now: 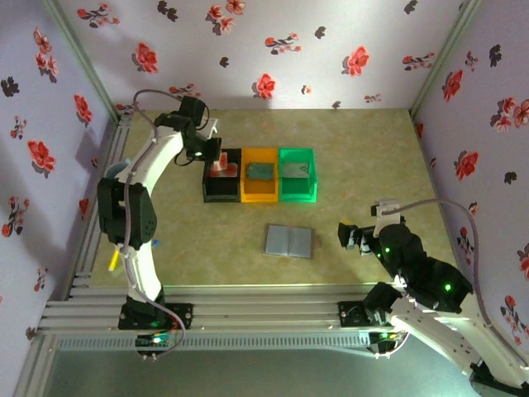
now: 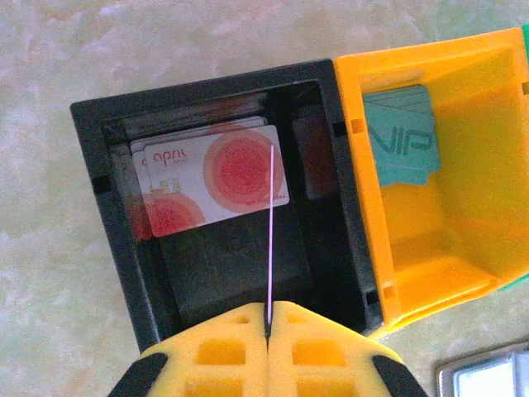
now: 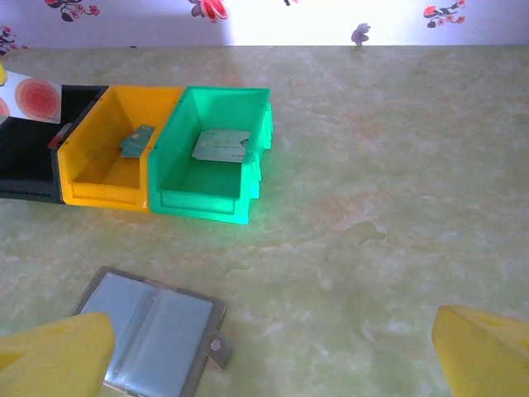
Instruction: Take the credit cards out of the card holder
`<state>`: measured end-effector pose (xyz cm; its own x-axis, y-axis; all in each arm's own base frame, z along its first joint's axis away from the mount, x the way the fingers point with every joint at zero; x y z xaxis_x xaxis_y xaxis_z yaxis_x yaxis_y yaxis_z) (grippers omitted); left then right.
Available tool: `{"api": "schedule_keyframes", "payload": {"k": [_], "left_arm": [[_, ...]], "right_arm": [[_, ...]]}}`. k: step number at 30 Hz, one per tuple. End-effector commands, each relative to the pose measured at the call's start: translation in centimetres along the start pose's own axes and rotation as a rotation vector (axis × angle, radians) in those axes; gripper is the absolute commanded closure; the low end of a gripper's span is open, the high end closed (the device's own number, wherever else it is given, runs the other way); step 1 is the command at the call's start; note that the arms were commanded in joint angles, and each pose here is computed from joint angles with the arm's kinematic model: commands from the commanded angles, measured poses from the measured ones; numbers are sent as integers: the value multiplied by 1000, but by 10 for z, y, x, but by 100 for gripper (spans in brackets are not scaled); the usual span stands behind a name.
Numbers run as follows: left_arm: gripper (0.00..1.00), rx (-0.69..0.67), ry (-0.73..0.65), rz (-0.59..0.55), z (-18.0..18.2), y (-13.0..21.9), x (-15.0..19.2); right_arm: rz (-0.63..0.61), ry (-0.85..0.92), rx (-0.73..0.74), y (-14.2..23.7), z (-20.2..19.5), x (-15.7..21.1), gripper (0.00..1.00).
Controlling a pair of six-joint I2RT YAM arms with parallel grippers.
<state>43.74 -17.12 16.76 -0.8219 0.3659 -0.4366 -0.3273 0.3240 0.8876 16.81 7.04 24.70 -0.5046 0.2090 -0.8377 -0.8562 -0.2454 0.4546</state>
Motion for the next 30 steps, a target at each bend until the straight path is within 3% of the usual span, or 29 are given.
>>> {"api": "schedule_keyframes", "payload": {"k": [1, 30], "left_arm": [[100, 46, -16, 46, -1, -7, 3], [100, 137, -3, 142, 3, -55, -3]], "right_arm": [[-11, 7, -17, -2, 3, -1, 1], [0, 17, -32, -4, 7, 1, 1]]}}
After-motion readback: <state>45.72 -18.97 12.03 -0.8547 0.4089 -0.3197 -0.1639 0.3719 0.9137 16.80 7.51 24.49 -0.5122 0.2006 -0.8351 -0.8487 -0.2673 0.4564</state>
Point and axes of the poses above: each hand's point on the last joint's axis, 136 mm out from that joint toward the fingers, its own y axis back along the fingers, its own z axis along the line the jaws close on, x = y × z, the point moved 1 cm from there along y, back along the fingers, and after that the axes turned 13 degrees about -y, right-handed, at the moved point
